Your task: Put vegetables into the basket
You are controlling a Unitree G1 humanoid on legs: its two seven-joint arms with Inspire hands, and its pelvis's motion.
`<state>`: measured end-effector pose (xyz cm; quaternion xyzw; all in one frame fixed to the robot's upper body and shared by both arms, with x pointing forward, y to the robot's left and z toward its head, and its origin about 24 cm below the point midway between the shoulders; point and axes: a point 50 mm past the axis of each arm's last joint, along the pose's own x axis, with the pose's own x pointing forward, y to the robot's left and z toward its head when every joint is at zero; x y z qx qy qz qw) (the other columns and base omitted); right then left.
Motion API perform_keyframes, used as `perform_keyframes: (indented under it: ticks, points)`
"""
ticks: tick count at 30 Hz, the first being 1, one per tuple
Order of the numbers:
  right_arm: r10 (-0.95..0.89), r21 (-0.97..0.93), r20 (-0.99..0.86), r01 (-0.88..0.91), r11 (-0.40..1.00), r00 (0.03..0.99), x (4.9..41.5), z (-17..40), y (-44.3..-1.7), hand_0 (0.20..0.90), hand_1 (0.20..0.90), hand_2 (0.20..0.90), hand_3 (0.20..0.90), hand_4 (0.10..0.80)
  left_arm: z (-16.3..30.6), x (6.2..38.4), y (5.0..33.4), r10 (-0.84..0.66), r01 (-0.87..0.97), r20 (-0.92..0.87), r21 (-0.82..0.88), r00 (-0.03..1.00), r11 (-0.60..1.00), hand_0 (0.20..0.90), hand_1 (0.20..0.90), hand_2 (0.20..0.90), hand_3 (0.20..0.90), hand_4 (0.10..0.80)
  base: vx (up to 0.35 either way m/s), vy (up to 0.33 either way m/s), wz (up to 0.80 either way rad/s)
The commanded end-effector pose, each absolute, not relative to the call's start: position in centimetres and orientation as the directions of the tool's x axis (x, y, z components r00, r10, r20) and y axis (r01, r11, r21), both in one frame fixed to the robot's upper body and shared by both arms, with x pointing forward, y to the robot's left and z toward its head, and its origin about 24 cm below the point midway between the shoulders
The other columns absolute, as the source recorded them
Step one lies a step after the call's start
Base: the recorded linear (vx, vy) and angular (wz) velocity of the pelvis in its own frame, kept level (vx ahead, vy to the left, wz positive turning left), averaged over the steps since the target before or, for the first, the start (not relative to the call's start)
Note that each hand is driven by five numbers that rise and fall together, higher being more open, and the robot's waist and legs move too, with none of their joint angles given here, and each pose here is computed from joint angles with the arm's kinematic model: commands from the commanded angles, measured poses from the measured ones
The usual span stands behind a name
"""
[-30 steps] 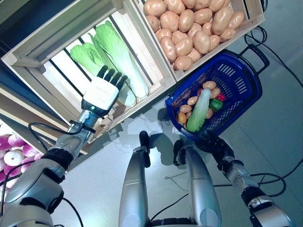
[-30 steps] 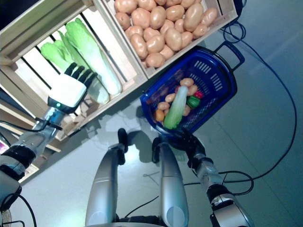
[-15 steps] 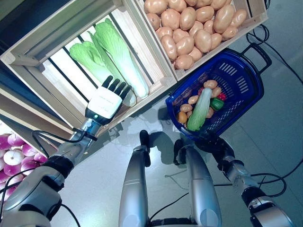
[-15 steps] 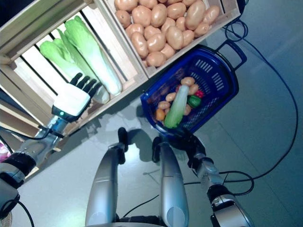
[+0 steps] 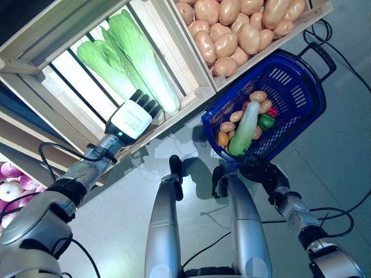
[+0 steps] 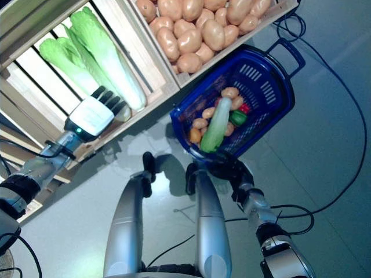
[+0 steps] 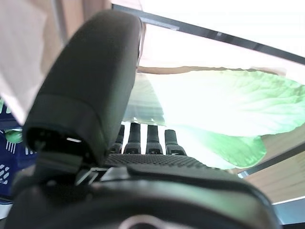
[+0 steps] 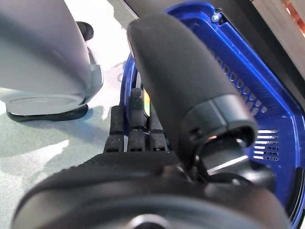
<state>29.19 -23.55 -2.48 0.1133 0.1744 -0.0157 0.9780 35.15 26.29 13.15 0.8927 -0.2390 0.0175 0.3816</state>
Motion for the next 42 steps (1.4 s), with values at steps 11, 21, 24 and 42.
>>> perform_keyframes:
  ticks: [11, 21, 24, 42]
  points:
    - [-0.104, 0.191, -0.362, 0.183, 0.964, 0.926, 28.2, -2.9, -25.8, 0.900, 0.900, 0.900, 0.900, 0.800, 20.7, 36.8, 28.3, -0.301, -0.446, 0.339, 0.530, 0.891, -0.721, 0.900, 0.900, 0.900, 0.900, 0.800, -0.018, -0.001, 0.00]
    - [-0.111, 0.201, -0.351, 0.190, 0.961, 0.930, 28.0, -2.9, -25.9, 0.900, 0.900, 0.900, 0.900, 0.800, 21.7, 37.2, 27.9, -0.312, -0.432, 0.312, 0.483, 0.898, -0.762, 0.865, 0.865, 0.865, 0.865, 0.776, 0.024, 0.003, 0.00]
    - [-0.114, 0.199, -0.353, 0.194, 0.961, 0.929, 28.0, -2.9, -25.9, 0.900, 0.900, 0.900, 0.900, 0.800, 22.2, 37.4, 28.0, -0.279, -0.413, 0.323, 0.491, 0.904, -0.767, 0.300, 0.300, 0.300, 0.300, 0.400, 0.000, 0.000, 0.00]
    - [-0.100, 0.215, -0.342, 0.182, 0.960, 0.934, 28.2, -3.0, -25.3, 0.900, 0.900, 0.900, 0.900, 0.800, 21.1, 37.2, 28.7, -0.170, -0.406, 0.405, 0.618, 0.898, -0.673, 0.300, 0.300, 0.300, 0.300, 0.400, -0.009, -0.004, -0.01]
